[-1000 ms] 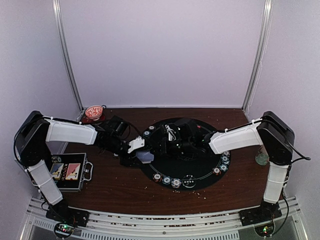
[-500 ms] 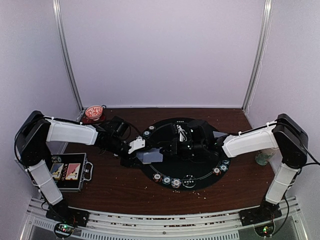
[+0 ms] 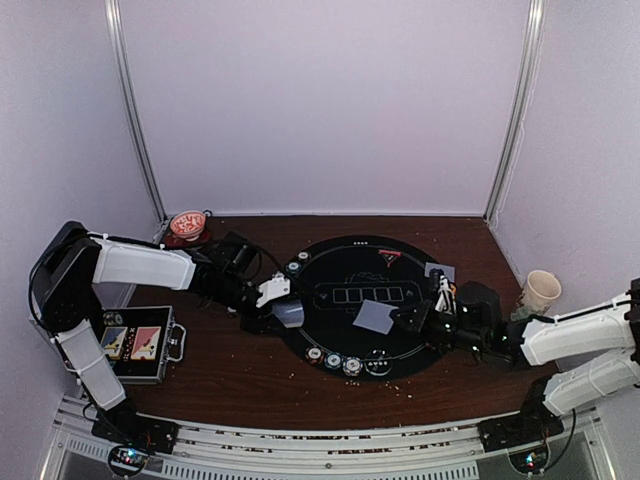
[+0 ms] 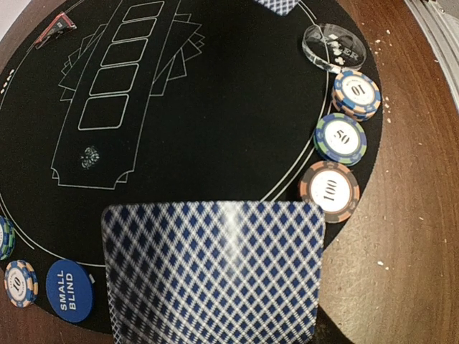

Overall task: Distribute texas hold em gaming equipment
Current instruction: Distribute the poker card in the dealer area.

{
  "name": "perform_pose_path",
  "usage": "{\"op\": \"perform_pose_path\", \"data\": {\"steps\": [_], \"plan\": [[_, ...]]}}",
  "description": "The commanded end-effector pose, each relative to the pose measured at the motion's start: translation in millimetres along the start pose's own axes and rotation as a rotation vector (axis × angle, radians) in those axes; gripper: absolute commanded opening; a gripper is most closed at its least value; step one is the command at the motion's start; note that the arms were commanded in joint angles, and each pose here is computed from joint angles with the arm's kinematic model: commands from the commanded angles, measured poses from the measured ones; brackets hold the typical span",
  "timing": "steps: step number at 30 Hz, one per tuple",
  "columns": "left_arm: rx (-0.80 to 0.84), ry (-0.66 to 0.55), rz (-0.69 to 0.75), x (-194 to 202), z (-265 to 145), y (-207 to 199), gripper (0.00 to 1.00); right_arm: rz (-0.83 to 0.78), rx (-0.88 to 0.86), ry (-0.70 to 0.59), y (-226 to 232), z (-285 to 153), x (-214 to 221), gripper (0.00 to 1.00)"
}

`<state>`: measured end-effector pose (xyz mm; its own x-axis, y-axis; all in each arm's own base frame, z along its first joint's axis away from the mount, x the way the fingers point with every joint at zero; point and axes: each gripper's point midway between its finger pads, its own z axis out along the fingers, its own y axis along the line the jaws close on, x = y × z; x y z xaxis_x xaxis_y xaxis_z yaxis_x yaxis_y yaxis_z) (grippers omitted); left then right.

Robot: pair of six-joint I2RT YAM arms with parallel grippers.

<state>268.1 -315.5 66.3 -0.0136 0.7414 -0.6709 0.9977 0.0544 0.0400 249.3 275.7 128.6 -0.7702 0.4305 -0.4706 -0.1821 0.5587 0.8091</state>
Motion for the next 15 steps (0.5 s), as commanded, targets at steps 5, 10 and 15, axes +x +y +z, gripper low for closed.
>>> {"op": "perform_pose_path", "data": {"steps": [5, 10, 15], "plan": [[-0.021, -0.033, 0.007, -13, -2, 11, 0.48, 0.155, 0.117, -0.322, -55, -59, -14, 0.00], [-0.021, -0.033, 0.008, -13, -2, 11, 0.48, 0.143, 0.184, -0.327, -69, -66, 1, 0.00], [-0.022, -0.033, 0.008, -13, -2, 11, 0.48, 0.100, 0.280, -0.303, -80, -63, 18, 0.00]]}}
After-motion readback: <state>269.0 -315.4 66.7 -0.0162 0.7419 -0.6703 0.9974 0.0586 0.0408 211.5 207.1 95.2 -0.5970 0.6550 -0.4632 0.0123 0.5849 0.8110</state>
